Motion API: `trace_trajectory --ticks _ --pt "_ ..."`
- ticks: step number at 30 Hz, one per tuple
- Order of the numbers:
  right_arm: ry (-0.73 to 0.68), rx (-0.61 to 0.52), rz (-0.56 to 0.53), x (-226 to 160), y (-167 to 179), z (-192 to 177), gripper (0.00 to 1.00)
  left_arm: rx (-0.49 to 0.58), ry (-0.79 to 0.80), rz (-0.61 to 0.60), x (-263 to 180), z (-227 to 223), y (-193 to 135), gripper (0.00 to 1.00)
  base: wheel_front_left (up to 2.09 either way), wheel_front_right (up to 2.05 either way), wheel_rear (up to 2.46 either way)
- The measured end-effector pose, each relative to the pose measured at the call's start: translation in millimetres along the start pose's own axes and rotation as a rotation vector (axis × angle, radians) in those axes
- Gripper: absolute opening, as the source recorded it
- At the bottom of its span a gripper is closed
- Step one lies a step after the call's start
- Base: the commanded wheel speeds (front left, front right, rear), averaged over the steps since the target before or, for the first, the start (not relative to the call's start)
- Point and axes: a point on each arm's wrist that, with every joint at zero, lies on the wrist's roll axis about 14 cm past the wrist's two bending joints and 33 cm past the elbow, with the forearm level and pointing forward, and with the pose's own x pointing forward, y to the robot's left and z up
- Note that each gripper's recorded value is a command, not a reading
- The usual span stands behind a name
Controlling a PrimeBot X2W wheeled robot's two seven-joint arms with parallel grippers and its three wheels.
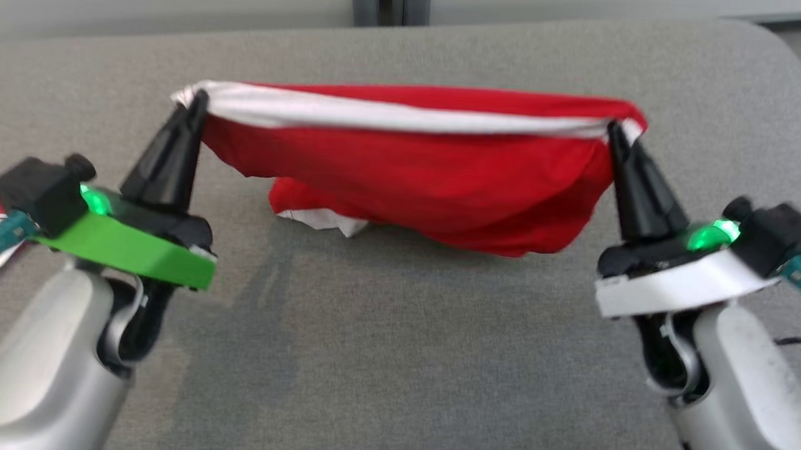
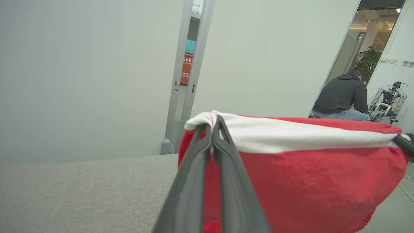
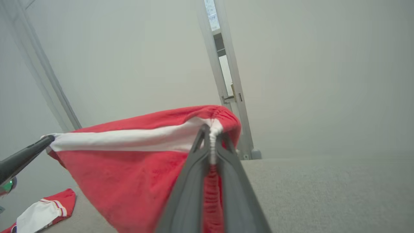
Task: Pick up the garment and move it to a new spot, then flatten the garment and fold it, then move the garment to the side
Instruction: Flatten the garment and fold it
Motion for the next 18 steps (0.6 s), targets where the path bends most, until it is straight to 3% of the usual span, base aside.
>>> trace_trajectory --ticks 5,11,15,18 --pt "-0.12 -0.076 0.052 15 2 57 0.0 0.114 -0.115 -0.067 8 63 -19 0.0 0.0 0.0 0.0" --pt "-0.233 -0.111 0.155 35 28 110 0.0 0.23 -0.237 -0.086 4 133 -27 0.0 0.0 0.0 0.0" --pt "-0.258 -0.163 0.202 54 38 130 0.0 0.301 -0.191 -0.055 6 145 -14 0.0 0.0 0.0 0.0" --pt "-0.231 -0.192 0.197 74 32 123 0.0 0.307 -0.16 -0.041 20 142 -7 0.0 0.0 0.0 0.0"
